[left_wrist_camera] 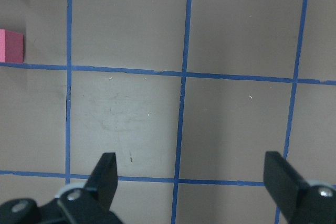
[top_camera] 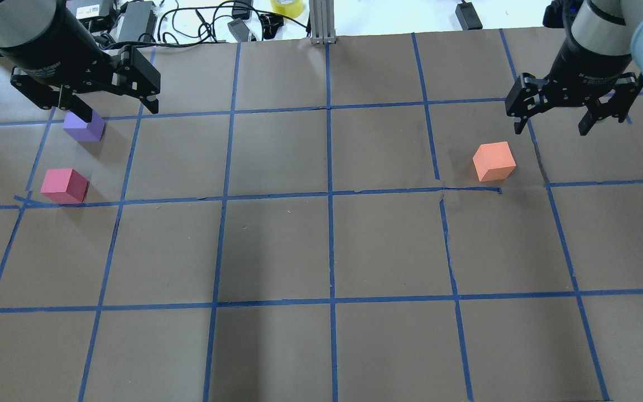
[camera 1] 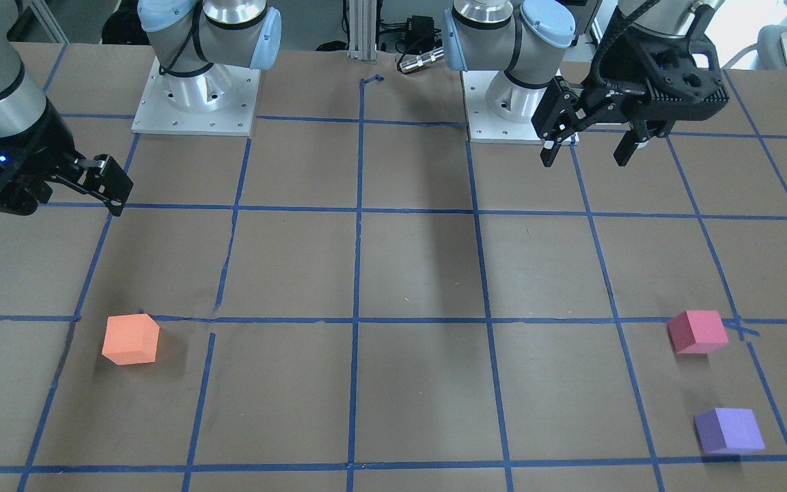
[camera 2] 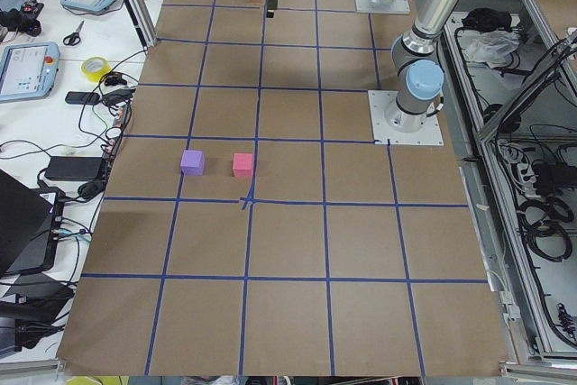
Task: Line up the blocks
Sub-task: 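Move the right gripper toward the orange cube, then lower the right gripper and grasp the orange cube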
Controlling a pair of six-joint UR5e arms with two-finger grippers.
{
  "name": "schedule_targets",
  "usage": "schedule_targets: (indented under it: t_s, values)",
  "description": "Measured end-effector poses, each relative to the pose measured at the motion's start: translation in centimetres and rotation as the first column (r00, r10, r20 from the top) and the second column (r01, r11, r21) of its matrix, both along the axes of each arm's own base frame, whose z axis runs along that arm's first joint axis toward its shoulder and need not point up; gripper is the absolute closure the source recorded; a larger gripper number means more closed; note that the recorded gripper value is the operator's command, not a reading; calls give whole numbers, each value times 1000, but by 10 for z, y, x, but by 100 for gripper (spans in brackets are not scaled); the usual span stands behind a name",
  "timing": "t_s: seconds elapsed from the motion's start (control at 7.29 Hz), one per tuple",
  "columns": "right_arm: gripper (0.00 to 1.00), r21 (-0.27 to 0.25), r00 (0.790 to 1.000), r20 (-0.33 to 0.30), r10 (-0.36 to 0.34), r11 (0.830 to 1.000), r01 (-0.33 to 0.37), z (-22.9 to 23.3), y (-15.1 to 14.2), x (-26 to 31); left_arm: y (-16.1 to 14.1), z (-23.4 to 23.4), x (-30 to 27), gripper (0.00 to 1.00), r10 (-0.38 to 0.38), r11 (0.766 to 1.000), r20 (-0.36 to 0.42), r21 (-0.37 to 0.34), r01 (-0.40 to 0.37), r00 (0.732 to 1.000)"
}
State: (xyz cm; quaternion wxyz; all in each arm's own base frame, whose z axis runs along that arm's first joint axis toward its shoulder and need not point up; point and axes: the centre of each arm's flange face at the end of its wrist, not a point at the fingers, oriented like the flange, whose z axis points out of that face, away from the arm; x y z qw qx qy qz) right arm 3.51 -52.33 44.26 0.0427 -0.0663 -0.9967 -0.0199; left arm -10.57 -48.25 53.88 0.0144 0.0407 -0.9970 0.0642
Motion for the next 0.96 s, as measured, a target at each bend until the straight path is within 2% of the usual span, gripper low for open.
schedule_targets:
  t_s: [0.27,0.55,0.69,0.96]
  values:
    - [0,-40,994,-3,105,994,-105,-22,-28,-11,0,0,0,0,0,1000,0,0,0,1000]
    - [0,-112,977,-30,212,970,-214,-63,-72,-19,0,0,1,0,2,1000,0,0,-2,1000]
    - [0,-121,971,-36,235,964,-238,-90,-90,-23,0,0,1,0,3,1000,0,0,-3,1000]
    - [0,-94,969,-21,245,965,-246,-147,-113,-27,0,0,2,0,3,1000,0,1,-3,1000]
